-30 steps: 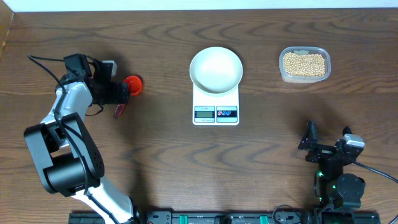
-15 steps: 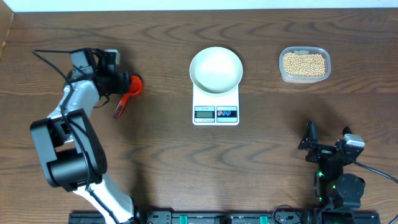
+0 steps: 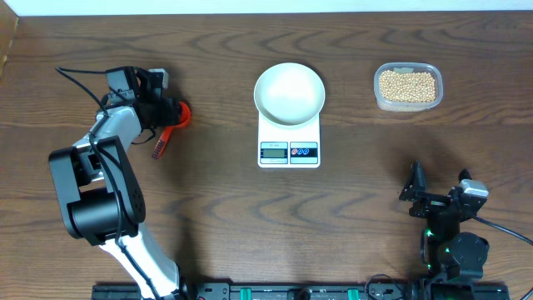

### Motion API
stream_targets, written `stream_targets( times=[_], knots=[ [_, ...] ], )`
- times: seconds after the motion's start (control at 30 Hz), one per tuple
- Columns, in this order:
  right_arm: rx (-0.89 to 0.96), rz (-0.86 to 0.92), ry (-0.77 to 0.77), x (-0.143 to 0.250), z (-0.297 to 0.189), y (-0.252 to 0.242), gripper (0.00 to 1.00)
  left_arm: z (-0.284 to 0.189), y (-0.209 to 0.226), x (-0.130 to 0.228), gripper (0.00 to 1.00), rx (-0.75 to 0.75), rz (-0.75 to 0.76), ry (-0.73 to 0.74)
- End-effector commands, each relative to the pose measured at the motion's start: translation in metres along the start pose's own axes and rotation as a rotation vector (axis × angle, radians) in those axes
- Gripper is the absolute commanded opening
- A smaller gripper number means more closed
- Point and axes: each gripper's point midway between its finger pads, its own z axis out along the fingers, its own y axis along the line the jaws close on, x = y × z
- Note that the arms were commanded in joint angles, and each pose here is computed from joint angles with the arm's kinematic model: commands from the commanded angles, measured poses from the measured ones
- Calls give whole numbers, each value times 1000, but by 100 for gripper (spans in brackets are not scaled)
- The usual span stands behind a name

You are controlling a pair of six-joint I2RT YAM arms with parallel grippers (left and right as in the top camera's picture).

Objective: Scoop item into bowl and weigh 50g on scale
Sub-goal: 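Close the left gripper on the red scoop and lift it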

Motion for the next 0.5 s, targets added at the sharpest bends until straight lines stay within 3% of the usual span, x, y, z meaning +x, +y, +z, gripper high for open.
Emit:
stream_targets(
  times=[0.0,0.23,0.37,0.47],
  knots=[
    [-6,-5,3,1,0,1,99,3,1,9,37,3,-17,31],
    [-6,-5,3,1,0,1,99,4,3,23,24,-14,-69,82],
    [-6,-5,3,1,0,1,99,4,14,32,8,-87,-151,107],
    [-6,-5,3,1,0,1,99,3,14,30,7,-92,-187,97]
  ],
)
